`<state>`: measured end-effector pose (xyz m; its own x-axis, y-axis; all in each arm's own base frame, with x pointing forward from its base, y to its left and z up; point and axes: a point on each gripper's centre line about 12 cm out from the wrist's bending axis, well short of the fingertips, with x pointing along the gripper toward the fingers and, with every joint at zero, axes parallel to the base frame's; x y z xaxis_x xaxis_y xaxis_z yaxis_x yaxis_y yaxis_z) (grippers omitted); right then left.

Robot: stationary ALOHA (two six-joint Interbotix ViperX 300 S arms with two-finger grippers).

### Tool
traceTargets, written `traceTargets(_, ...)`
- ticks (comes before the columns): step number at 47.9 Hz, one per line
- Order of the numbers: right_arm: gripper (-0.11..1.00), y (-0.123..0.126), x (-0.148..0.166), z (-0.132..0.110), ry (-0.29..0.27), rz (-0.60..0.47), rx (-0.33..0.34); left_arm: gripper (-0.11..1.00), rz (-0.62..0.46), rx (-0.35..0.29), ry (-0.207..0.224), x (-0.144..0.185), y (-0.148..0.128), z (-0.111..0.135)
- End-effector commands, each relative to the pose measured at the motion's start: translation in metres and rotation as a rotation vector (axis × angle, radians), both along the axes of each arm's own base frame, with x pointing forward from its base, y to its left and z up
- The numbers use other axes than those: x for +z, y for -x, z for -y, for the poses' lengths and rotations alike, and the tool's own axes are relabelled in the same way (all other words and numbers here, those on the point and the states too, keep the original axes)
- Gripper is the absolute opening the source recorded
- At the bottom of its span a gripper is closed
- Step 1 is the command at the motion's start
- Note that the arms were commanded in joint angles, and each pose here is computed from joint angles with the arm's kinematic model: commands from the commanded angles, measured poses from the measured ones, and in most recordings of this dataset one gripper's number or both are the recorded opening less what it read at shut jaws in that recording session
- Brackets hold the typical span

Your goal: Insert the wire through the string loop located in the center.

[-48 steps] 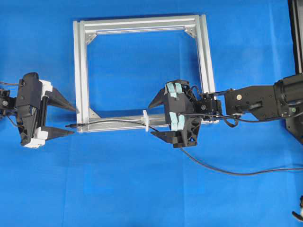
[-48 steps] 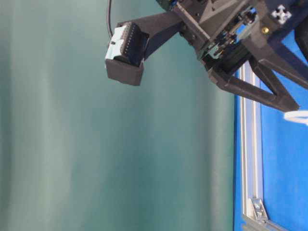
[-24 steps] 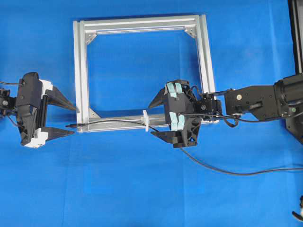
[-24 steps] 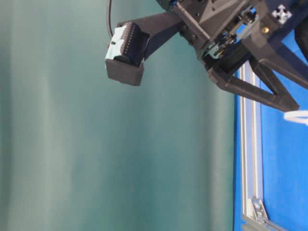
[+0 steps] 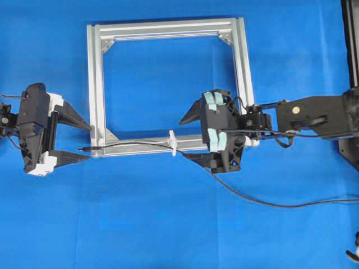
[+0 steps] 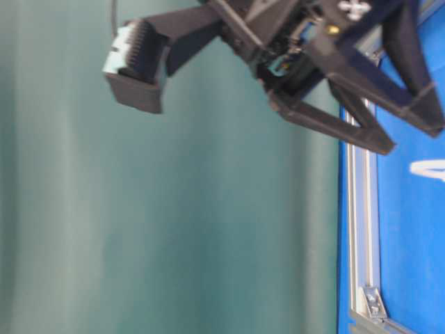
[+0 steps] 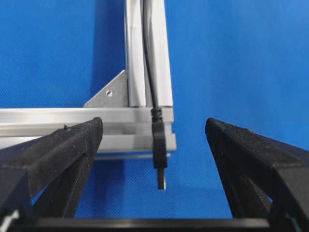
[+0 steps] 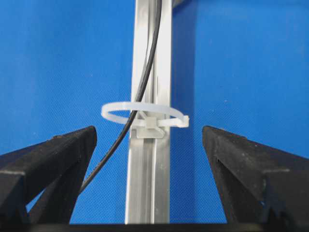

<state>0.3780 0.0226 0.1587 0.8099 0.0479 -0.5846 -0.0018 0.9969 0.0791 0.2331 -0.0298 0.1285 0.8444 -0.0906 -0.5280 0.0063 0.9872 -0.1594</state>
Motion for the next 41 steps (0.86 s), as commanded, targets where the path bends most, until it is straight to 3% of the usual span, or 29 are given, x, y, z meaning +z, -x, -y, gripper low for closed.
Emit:
traceTargets(1, 0.94, 0.000, 0.021, -0.001, -0.002, 0.048, 0.003, 0.92, 0.041, -0.003, 0.002, 0.012, -0.003, 0.000)
traceTargets(41, 0.94, 0.003, 0.026, 0.000, -0.002, 0.046, 0.003, 0.92, 0.072, 0.001, 0.009, 0.023, -0.002, -0.001)
